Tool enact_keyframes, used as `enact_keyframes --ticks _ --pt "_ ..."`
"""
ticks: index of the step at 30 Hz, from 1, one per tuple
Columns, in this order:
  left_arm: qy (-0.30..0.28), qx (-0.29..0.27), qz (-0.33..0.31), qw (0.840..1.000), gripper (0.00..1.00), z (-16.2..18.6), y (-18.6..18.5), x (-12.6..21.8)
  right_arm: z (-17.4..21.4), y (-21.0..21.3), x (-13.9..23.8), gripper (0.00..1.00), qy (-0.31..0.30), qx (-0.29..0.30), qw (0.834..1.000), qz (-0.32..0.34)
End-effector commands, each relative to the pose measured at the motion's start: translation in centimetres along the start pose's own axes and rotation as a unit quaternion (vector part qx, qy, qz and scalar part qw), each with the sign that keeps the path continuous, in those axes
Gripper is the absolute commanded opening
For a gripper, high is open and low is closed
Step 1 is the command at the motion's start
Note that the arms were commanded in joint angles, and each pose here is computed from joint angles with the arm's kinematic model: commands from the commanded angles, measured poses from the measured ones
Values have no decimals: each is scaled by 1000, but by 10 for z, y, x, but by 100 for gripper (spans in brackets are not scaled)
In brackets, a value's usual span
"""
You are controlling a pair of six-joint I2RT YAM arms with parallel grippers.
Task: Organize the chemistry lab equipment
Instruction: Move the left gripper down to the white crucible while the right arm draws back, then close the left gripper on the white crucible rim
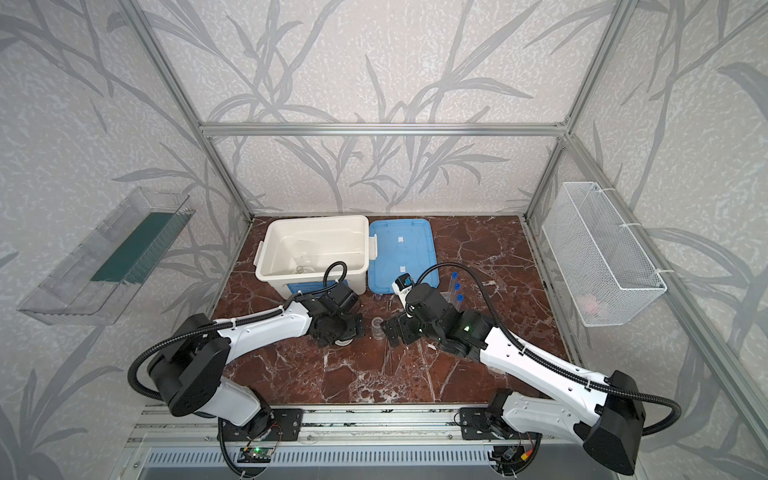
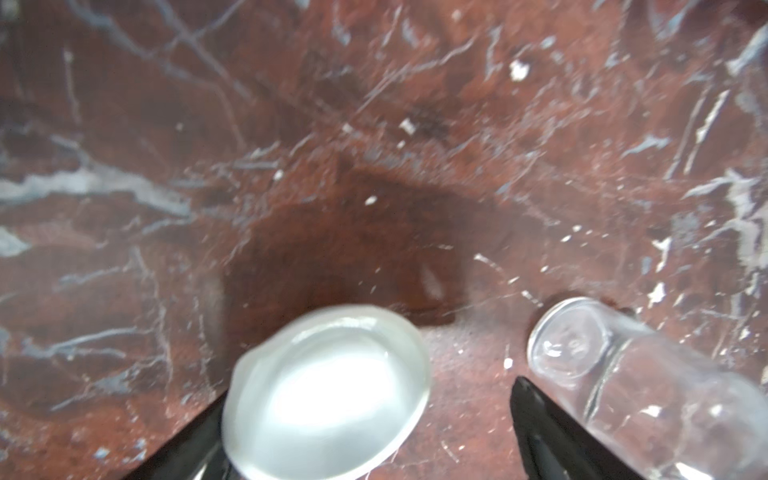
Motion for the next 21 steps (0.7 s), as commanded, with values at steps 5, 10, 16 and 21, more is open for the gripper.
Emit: enact_keyframes --ticks 5,10,16,21 --pt "-21 -32 -24 999 95 -13 -2 -3 1 -2 2 99 -6 9 1000 7" --pt "-30 -61 -80 994 94 -14 9 8 1 -2 1 99 -7 8 1000 6" --pt "-27 -62 -93 993 94 -8 18 7 0 -1 -2 99 -6 6 1000 3" --pt "-25 -71 -83 994 94 -5 11 4 0 -1 -3 99 -4 7 1000 4"
Point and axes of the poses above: each gripper's point midway between its finger pads, its own x axis back along the fingers, its own y axis along the line the jaws close on, z = x × y, the point moved 6 cm from there along x, back along the fingers, and after that the axes turned 2 degrees about x, right-handed, at the moved point
